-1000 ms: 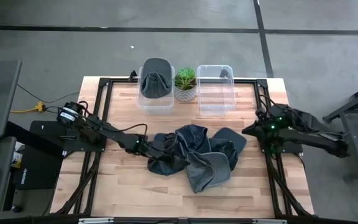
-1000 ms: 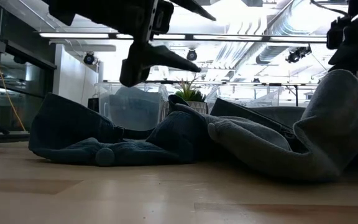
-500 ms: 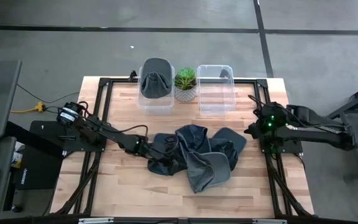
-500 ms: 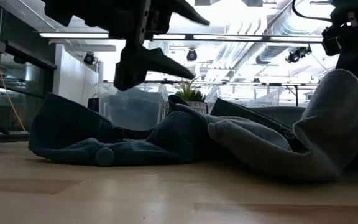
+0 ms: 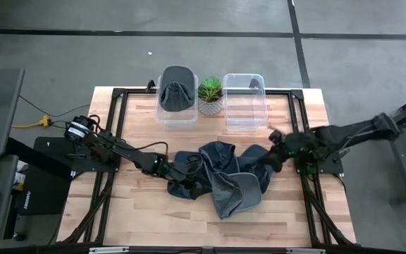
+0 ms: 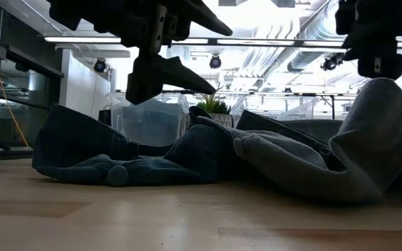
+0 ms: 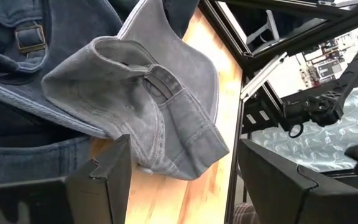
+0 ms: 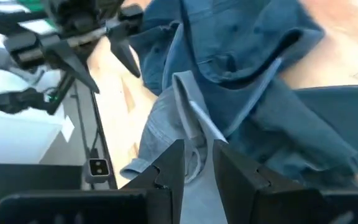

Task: Pick & Place hat
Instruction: Put the gray cap into the left transparent bin

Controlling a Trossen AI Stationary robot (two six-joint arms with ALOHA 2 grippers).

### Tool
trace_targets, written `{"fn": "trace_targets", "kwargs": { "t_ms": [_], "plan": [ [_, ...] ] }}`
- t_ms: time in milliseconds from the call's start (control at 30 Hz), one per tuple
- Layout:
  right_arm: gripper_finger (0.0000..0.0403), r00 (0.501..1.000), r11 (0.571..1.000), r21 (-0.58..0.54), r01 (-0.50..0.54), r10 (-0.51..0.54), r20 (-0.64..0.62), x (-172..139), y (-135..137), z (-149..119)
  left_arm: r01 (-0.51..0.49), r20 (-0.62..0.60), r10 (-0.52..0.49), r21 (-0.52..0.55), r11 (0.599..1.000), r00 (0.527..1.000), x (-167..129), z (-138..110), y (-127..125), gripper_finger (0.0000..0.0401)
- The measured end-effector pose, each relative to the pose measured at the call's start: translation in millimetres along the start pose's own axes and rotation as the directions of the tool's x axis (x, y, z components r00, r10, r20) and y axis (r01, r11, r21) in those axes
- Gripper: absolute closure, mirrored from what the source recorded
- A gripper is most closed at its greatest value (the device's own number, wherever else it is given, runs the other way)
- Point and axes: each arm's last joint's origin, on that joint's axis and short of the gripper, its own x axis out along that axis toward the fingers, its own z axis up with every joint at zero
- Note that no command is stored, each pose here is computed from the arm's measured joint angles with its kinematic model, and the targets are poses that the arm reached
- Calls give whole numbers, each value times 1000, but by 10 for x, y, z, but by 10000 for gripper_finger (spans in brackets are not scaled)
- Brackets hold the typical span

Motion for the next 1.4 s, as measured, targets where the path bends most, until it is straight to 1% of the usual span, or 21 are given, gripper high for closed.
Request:
{"fn": "trace_targets", "kwargs": {
  "t_ms": [133, 233, 400, 567, 733, 833, 967, 1100, 1267, 1400],
  "plan": [
    [325, 997, 996, 49, 69, -67, -37, 185, 71, -157, 2, 1, -2, -1, 1000, 1000, 0, 2, -2, 165],
    [325, 993, 991, 86, 106, -101, -61, 252, 125, -328, 9, -10, -9, -1, 1000, 1000, 0, -1, -3, 165],
    [325, 983, 966, 181, 183, -174, -63, 232, 142, -593, 6, -28, -5, 3, 1000, 1000, 0, -13, 7, 165],
    [325, 981, 950, 246, 192, -178, -76, 174, 173, -809, -2, -46, 3, 19, 1000, 999, -2, -32, 31, 165],
    [325, 967, 939, 243, 244, -217, -132, 217, 165, -958, 8, -81, -4, 45, 999, 997, -3, -47, 37, 165],
    [325, 954, 930, 237, 279, -242, -174, 272, 158, -1019, 9, -82, -5, 52, 999, 997, -3, -46, 37, 165],
    [320, 943, 930, 216, 297, -250, -221, 296, 162, -1092, 10, -82, -5, 64, 998, 997, -3, -44, 39, 165],
    [295, 942, 935, 200, 292, -245, -229, 280, 167, -1126, 21, -100, -14, 69, 997, 995, -4, -50, 37, 165],
    [235, 946, 936, 230, 265, -206, -251, 270, 207, -1176, 21, -104, -14, 69, 997, 995, -4, -50, 39, 165],
    [192, 948, 928, 278, 247, -171, -270, 310, 253, -1237, 15, -96, -9, 63, 998, 995, 0, -14, 62, 165]
  ]
}}
